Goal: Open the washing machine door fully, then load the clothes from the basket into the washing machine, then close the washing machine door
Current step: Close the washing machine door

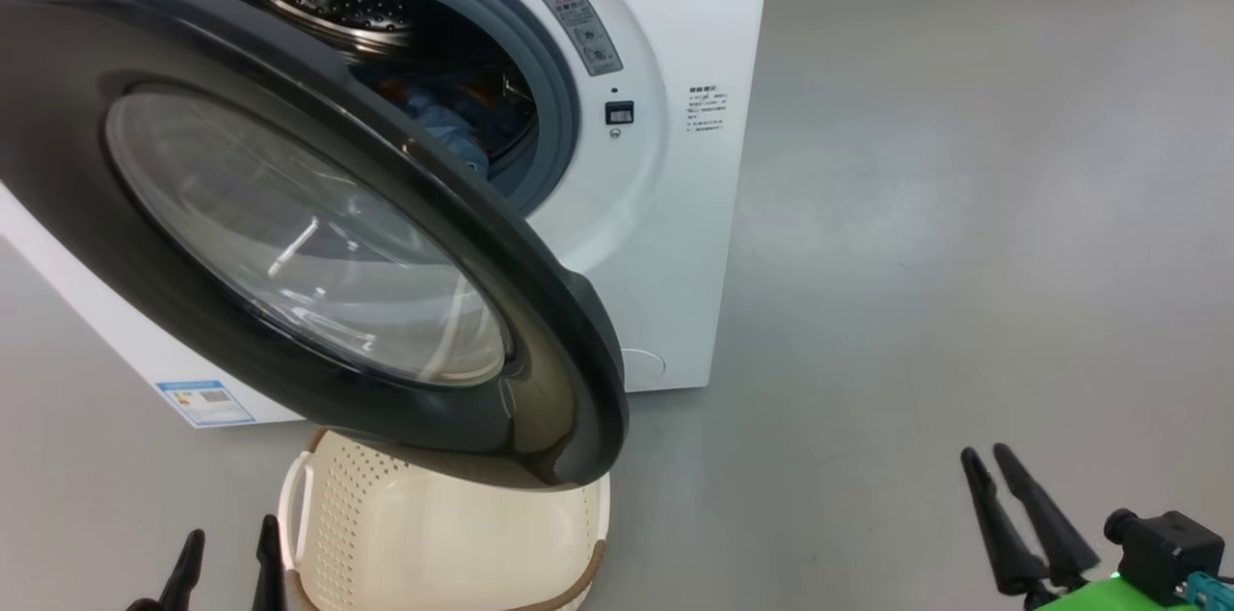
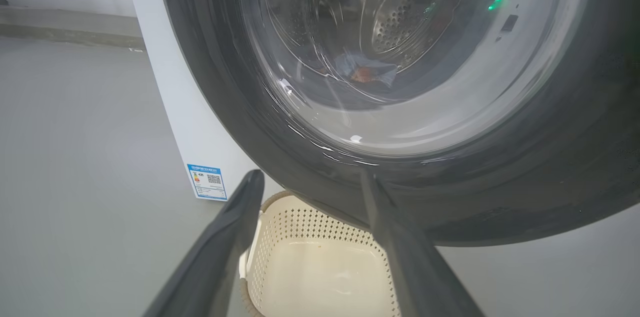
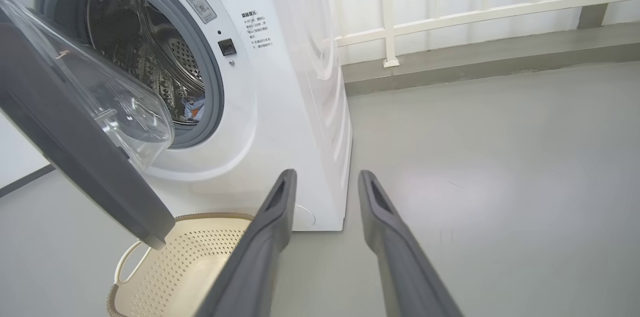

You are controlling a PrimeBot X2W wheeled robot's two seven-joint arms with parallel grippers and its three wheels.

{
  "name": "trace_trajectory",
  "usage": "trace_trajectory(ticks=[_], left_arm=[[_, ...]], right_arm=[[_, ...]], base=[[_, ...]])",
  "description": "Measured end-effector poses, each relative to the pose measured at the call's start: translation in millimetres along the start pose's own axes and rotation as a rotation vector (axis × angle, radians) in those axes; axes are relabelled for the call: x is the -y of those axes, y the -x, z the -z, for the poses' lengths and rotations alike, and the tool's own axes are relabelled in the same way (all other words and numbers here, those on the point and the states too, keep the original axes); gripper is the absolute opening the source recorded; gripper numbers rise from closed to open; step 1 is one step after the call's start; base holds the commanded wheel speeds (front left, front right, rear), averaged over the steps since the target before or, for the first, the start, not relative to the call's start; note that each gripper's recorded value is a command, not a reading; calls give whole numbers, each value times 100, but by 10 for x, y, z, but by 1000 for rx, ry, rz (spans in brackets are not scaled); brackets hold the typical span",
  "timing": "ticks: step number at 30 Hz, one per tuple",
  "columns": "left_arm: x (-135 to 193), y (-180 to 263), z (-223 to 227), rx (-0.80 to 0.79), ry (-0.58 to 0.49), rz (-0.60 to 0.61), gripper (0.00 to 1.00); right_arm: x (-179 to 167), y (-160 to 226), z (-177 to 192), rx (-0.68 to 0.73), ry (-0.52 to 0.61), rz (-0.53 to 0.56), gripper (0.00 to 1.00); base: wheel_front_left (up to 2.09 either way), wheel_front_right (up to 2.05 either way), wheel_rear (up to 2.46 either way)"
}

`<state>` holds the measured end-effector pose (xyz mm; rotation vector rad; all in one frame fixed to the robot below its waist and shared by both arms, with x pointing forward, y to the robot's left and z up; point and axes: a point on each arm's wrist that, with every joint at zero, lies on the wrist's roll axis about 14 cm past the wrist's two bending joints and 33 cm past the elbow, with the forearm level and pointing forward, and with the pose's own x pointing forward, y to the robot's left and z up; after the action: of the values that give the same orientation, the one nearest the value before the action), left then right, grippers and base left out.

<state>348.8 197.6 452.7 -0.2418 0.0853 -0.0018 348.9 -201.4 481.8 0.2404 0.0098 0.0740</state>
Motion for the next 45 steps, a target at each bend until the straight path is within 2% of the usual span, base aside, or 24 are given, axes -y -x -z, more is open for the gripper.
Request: trace_trajectory(ticks=[10, 16, 21, 27, 31, 36, 45], left_arm=[[-27, 57, -130, 48, 17, -21, 100], [-42, 84, -208, 75, 20, -30, 100], [-65, 127, -266, 97, 26, -42, 100], [-118, 190, -319, 117, 29, -62, 100], [-141, 219, -333, 123, 31, -72, 100], [-181, 266, -347, 130, 35, -89, 100], [-235, 364, -355, 138, 40, -112, 100]], right_arm=[[-443, -347, -459, 142, -14, -139, 0], [-949, -544, -1037, 312, -19, -288, 0], [-1465, -529, -1487, 447, -21, -448, 0], [-1983, -369, -1727, 527, -32, -617, 0], [-2263, -279, -1678, 515, -48, -711, 0], [-2538, -226, -1375, 416, -72, -796, 0], [-2780, -112, -779, 204, -144, -862, 0]], base=[[0, 0, 0], [0, 0, 0], [0, 0, 0], [0, 0, 0], [0, 0, 0], [0, 0, 0], [0, 0, 0]])
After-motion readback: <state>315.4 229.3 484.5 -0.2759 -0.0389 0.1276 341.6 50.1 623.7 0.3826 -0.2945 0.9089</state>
